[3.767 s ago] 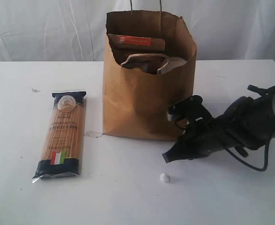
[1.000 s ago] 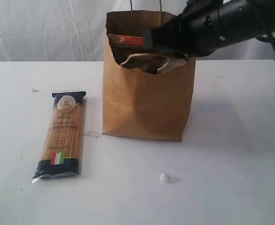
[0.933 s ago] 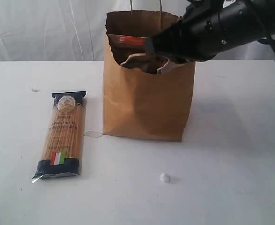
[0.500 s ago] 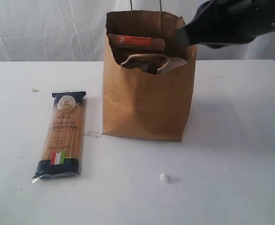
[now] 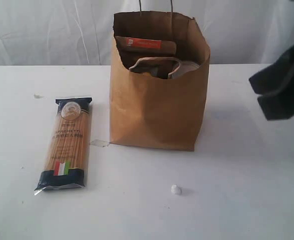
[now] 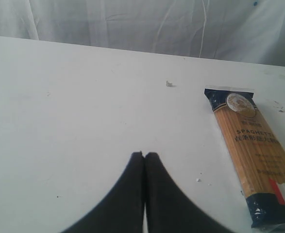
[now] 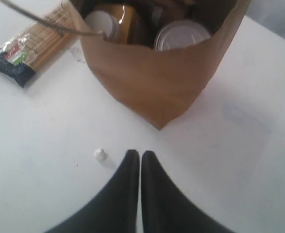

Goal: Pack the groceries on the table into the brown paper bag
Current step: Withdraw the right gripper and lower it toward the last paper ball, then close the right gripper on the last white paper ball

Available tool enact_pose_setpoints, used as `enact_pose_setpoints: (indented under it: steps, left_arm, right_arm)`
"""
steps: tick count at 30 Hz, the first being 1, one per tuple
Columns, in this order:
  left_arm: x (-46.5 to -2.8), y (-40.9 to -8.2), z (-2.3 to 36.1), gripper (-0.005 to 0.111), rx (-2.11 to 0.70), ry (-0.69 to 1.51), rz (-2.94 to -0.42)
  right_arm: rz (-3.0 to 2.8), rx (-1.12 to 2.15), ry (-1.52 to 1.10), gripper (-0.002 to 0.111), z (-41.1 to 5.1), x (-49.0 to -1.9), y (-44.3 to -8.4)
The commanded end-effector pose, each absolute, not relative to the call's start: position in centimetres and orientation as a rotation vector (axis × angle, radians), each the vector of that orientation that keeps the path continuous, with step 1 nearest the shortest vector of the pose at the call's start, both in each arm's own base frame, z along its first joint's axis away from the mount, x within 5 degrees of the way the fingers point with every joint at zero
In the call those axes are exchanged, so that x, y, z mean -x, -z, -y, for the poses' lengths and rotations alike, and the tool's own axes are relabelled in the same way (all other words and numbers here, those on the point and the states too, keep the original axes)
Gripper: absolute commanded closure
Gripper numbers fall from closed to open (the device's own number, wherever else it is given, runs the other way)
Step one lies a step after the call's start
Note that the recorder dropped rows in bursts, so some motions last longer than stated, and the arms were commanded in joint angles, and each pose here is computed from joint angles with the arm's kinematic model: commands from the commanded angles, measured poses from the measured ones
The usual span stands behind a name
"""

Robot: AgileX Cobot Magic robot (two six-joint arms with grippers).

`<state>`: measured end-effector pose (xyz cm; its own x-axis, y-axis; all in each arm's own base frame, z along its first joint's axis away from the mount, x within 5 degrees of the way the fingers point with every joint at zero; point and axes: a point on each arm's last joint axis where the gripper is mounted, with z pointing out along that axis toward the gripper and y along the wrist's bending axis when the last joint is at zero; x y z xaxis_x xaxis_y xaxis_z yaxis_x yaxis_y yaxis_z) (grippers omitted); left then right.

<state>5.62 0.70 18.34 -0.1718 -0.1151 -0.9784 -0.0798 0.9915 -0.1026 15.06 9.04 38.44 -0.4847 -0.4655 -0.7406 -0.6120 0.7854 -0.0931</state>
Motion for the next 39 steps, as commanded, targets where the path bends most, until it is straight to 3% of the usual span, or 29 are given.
enact_pose_setpoints:
  steps: [1, 23, 35, 39]
  left_arm:
    - [-5.6, -18.2, -0.7, 0.107, 0.146, 0.026, -1.747]
    - [-5.6, -18.2, -0.7, 0.107, 0.146, 0.026, -1.747]
    - [-5.6, -18.2, -0.7, 0.107, 0.146, 0.026, -1.747]
    - [-5.6, -18.2, -0.7, 0.107, 0.146, 0.026, -1.747]
  right_arm:
    - [-2.172, 0.8, -0.221, 0.107, -9.2, -15.4, -36.1]
    - [-2.242, 0.581, -0.338, 0.107, -10.8, -18.1, -22.9]
    - [-2.485, 1.072, -0.314, 0.107, -15.3, -19.6, -20.4]
    - [-2.475, 1.099, -0.307, 0.107, -16.7, -20.6, -19.4]
